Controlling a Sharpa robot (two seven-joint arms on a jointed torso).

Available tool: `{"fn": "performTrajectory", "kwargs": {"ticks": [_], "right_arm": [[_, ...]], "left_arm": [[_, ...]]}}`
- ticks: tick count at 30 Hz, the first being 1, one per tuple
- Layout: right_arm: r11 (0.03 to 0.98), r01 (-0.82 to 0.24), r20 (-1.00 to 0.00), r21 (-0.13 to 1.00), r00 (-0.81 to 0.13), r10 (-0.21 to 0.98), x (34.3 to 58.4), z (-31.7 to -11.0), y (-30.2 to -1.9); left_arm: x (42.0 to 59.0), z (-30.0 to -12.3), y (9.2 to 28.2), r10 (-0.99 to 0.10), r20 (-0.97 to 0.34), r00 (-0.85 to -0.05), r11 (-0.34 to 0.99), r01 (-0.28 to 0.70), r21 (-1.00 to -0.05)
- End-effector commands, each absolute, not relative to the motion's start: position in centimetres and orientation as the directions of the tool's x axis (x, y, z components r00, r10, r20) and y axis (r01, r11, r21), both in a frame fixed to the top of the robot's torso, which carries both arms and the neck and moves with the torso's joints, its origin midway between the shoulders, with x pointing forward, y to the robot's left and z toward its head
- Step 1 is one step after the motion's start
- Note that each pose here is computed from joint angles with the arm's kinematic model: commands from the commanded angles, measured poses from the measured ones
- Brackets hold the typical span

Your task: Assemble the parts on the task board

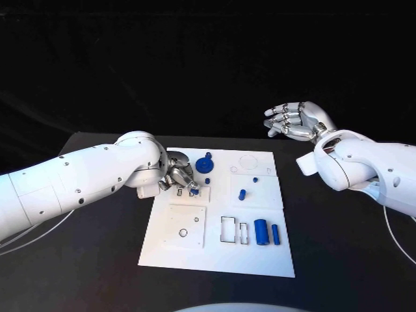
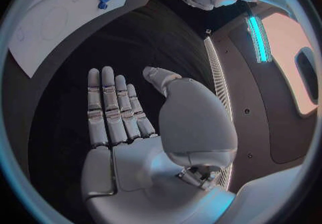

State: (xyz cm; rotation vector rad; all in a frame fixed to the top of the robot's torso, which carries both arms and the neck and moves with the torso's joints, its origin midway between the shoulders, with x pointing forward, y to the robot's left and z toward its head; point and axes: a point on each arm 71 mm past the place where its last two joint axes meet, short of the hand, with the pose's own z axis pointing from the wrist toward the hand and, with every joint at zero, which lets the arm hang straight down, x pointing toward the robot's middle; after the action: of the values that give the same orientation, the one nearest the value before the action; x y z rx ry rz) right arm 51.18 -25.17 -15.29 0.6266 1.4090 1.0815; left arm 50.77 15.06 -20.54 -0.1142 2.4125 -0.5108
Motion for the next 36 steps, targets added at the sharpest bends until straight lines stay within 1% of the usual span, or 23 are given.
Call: {"fn": "performTrajectory", "kwargs": {"ticks": [1,8,15,36], "right_arm": [[0.420,-0.225,-0.461,0.879,-0.178,0.869,51.1,-15.4,-25.1],[0.421,-0.223,-0.461,0.879,-0.178,0.869,51.1,-15.5,-25.2],[0.421,-0.222,-0.461,0.880,-0.179,0.869,51.1,-15.6,-25.2],[0.421,-0.220,-0.461,0.880,-0.180,0.869,51.1,-15.7,-25.2]], "left_arm": [[50.7,-20.4,15.0,-0.249,-0.628,-0.737,0.906,0.051,-0.420],[50.2,-21.1,15.6,-0.234,-0.650,-0.722,0.917,0.057,-0.394],[50.1,-21.6,16.0,-0.223,-0.670,-0.708,0.926,0.060,-0.372],[50.0,-21.8,16.3,-0.189,-0.682,-0.707,0.937,0.078,-0.340]]}}
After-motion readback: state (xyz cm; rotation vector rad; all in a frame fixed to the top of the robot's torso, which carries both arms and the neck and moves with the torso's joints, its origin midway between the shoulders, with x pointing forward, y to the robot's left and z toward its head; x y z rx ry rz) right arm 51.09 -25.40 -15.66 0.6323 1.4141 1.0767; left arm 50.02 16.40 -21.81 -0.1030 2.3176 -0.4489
